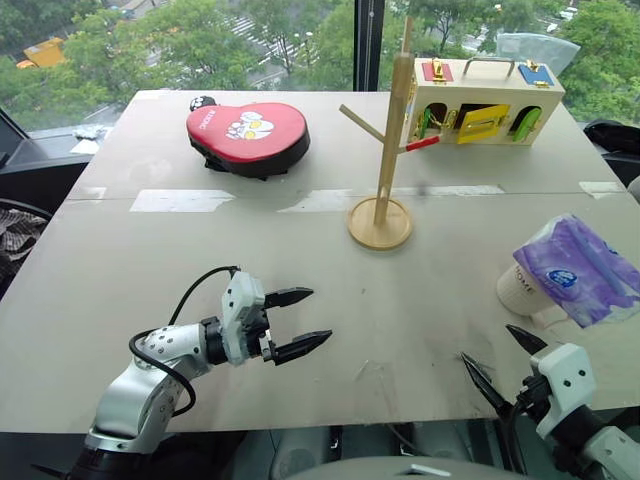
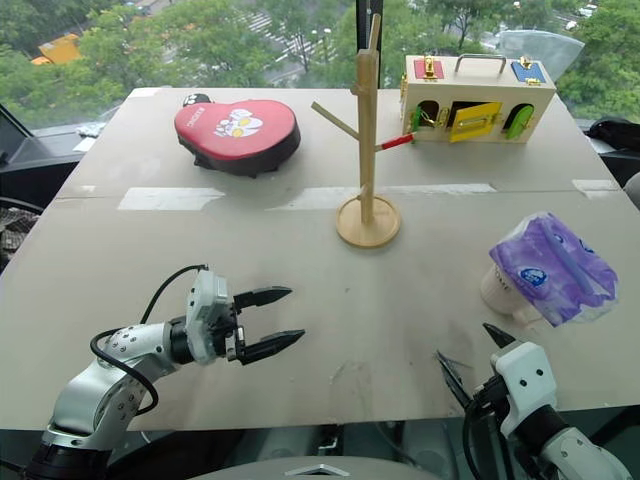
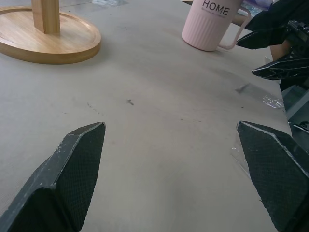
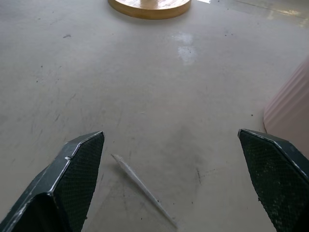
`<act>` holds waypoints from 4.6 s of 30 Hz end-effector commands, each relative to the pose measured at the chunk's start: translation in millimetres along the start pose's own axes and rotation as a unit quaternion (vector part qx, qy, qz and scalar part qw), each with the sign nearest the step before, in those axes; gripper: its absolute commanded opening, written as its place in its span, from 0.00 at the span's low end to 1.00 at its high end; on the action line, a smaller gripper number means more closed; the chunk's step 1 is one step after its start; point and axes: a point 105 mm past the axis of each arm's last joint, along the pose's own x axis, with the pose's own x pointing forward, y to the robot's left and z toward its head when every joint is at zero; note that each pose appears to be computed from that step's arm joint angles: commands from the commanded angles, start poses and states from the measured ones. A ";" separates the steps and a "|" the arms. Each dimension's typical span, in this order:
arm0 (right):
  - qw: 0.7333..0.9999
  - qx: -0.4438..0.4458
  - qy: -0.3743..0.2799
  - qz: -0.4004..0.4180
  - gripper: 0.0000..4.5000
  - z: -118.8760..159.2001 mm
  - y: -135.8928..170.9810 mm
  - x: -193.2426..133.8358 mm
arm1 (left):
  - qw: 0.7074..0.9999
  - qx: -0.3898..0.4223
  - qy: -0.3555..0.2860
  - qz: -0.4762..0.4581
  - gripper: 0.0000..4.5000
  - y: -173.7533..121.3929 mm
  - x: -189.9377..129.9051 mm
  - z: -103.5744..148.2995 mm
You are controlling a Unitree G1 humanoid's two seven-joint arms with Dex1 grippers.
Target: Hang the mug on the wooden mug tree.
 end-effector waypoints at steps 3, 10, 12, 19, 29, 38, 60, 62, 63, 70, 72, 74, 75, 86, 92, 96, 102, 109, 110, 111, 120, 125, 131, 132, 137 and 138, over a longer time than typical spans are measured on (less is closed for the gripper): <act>0.998 -0.031 -0.061 0.000 1.00 30.4 0.0 10.5 | 0.997 0.032 -0.066 -0.016 0.99 -0.7 11.9 45.2; 0.982 -0.151 -0.106 -0.035 1.00 89.0 -10.2 19.1 | 0.983 0.056 -0.127 -0.122 0.99 -20.2 16.2 81.9; 0.974 -0.197 -0.092 -0.056 1.00 100.4 -26.9 16.5 | 0.979 0.068 -0.109 -0.155 0.99 -27.0 17.1 80.9; 0.953 -0.283 -0.002 -0.109 1.00 116.7 -75.4 -4.2 | 0.973 0.076 -0.100 -0.193 0.99 -34.6 19.4 77.7; 0.968 -0.195 0.100 -0.123 0.88 87.5 -91.0 -11.6 | 0.975 0.077 -0.108 -0.179 1.00 -33.6 23.9 76.2; 0.980 -0.166 0.073 -0.086 0.05 100.7 -84.8 -12.2 | 0.977 0.074 -0.108 -0.171 1.00 -32.0 24.5 74.0; 0.953 -0.085 0.173 -0.235 0.24 54.1 -243.2 -19.1 | 0.965 0.091 -0.146 -0.197 1.00 -36.7 36.3 95.3; 0.951 -0.100 0.192 -0.221 0.44 42.2 -248.3 -14.6 | 0.965 0.091 -0.147 -0.196 1.00 -37.2 36.9 94.0; 0.951 -0.102 0.191 -0.219 0.55 41.9 -250.1 -13.9 | 0.965 0.092 -0.147 -0.196 1.00 -37.3 37.1 93.3; 0.969 -0.055 0.134 -0.201 0.98 92.8 -220.0 -62.3 | 0.967 0.089 -0.150 -0.187 1.00 -35.9 37.3 87.6; 0.980 -0.028 0.131 -0.149 0.98 101.8 -182.3 -80.6 | 0.968 0.088 -0.151 -0.180 1.00 -32.9 36.9 86.8; 0.984 -0.002 0.142 -0.106 0.98 102.3 -148.3 -89.9 | 0.969 0.088 -0.151 -0.177 1.00 -30.7 36.9 86.1; 0.984 0.007 0.155 -0.091 0.98 96.9 -131.7 -90.8 | 0.968 0.086 -0.150 -0.180 1.00 -30.6 37.2 85.3; 0.967 0.095 0.106 -0.212 0.98 33.8 -81.4 -23.0 | 0.965 0.083 -0.133 -0.212 1.00 -26.3 37.5 84.1; 0.929 0.072 0.111 -0.346 0.98 22.8 -93.6 -19.6 | 0.965 0.084 -0.128 -0.214 1.00 -26.4 37.2 83.0; 0.912 0.050 0.122 -0.387 0.98 17.3 -100.6 -27.1 | 0.967 0.085 -0.128 -0.204 1.00 -25.0 36.3 82.9; 0.899 0.029 0.113 -0.421 0.98 17.1 -107.3 -26.9 | 0.967 0.086 -0.127 -0.202 1.00 -27.5 37.4 81.9; 0.897 0.047 0.102 -0.427 0.79 10.9 -114.8 -5.4 | 0.967 0.089 -0.131 -0.198 1.00 -28.4 36.7 84.4; 0.899 0.052 0.102 -0.423 0.70 9.5 -114.1 -2.3 | 0.967 0.090 -0.131 -0.197 1.00 -28.1 36.0 84.4; 0.900 0.055 0.102 -0.421 0.58 8.4 -113.5 0.2 | 0.968 0.090 -0.131 -0.196 1.00 -27.8 35.4 84.4; 0.919 0.025 0.079 -0.385 0.02 18.1 -111.3 5.7 | 0.972 0.082 -0.124 -0.185 1.00 -31.7 29.0 80.0; 0.981 -0.034 -0.025 -0.190 0.02 75.3 -102.8 31.4 | 0.975 0.077 -0.175 -0.109 1.00 -22.8 25.7 86.6; 0.989 -0.134 -0.064 -0.006 0.02 135.3 -114.2 54.6 | 0.969 0.069 -0.225 -0.075 1.00 -14.4 11.4 89.6; 0.986 -0.148 -0.067 0.019 0.02 145.5 -116.6 58.8 | 0.969 0.066 -0.224 -0.076 1.00 -12.9 6.8 89.3; 0.965 -0.234 -0.060 0.102 0.02 180.9 -128.6 84.6 | 0.968 0.040 -0.233 -0.081 1.00 -11.5 -16.0 89.2; 0.961 -0.247 -0.063 0.111 0.02 188.1 -131.4 91.4 | 0.968 0.038 -0.234 -0.081 1.00 -12.9 -18.7 88.8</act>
